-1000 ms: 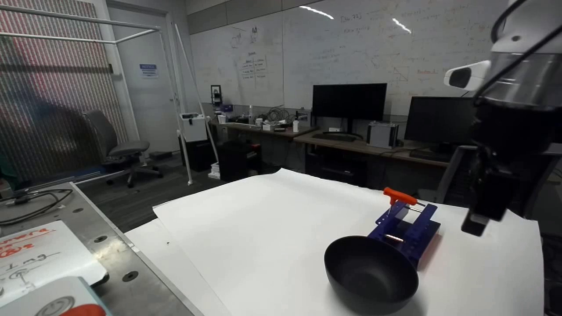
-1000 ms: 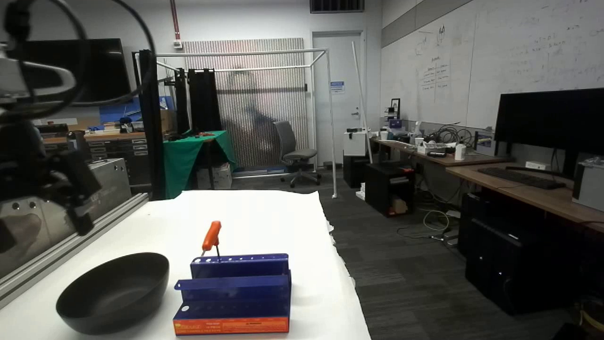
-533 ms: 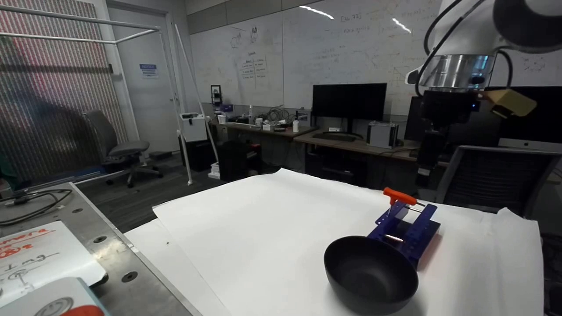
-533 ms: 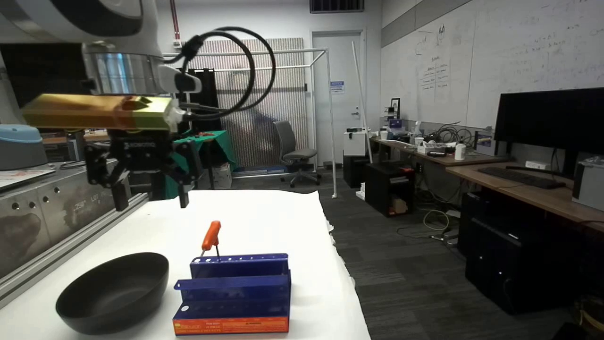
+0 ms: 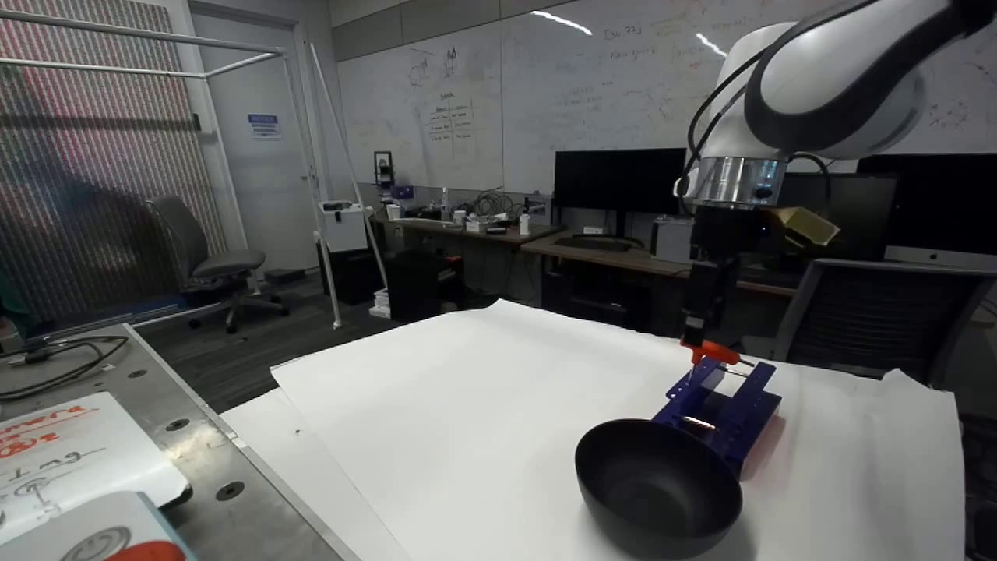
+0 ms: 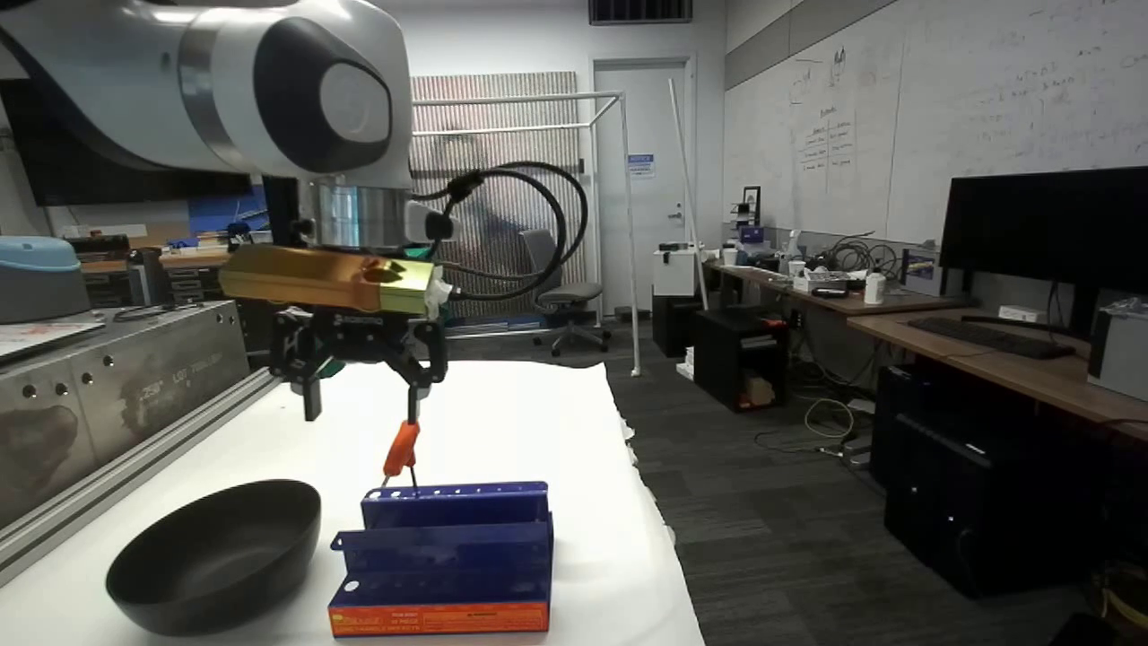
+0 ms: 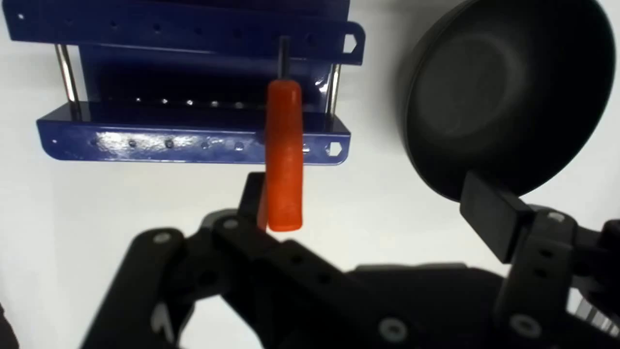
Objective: Put the orange object in the bowl
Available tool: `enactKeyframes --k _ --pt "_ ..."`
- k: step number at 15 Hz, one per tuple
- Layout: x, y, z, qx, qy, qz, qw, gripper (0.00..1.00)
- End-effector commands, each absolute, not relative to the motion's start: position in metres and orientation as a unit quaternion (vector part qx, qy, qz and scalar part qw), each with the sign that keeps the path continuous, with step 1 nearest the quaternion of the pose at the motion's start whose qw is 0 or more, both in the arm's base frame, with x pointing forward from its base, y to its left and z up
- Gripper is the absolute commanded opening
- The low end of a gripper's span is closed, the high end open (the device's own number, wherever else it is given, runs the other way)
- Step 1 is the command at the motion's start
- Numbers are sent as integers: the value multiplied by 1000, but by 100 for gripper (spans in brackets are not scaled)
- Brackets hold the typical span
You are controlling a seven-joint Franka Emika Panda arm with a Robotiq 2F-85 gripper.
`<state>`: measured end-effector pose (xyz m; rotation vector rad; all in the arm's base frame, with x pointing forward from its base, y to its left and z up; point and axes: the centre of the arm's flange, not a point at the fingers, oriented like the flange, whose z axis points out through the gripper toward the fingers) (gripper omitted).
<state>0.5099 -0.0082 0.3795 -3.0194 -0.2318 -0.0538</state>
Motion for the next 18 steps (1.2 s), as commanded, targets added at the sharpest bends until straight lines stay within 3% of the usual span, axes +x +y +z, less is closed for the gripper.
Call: enactKeyframes --k 1,3,4,6,14,15,18 --pt "541 -25 368 -996 -58 -32 57 100" --pt "545 -34 359 -997 -48 -25 57 100" --pt "546 -38 354 -997 -44 -19 58 75" --pt "547 -44 348 -997 -39 -12 63 68" --pt "536 -43 355 -998 -28 -12 54 5" --pt "533 -41 365 -998 -27 -16 51 0" --pt "519 -30 410 -998 -25 -37 40 5"
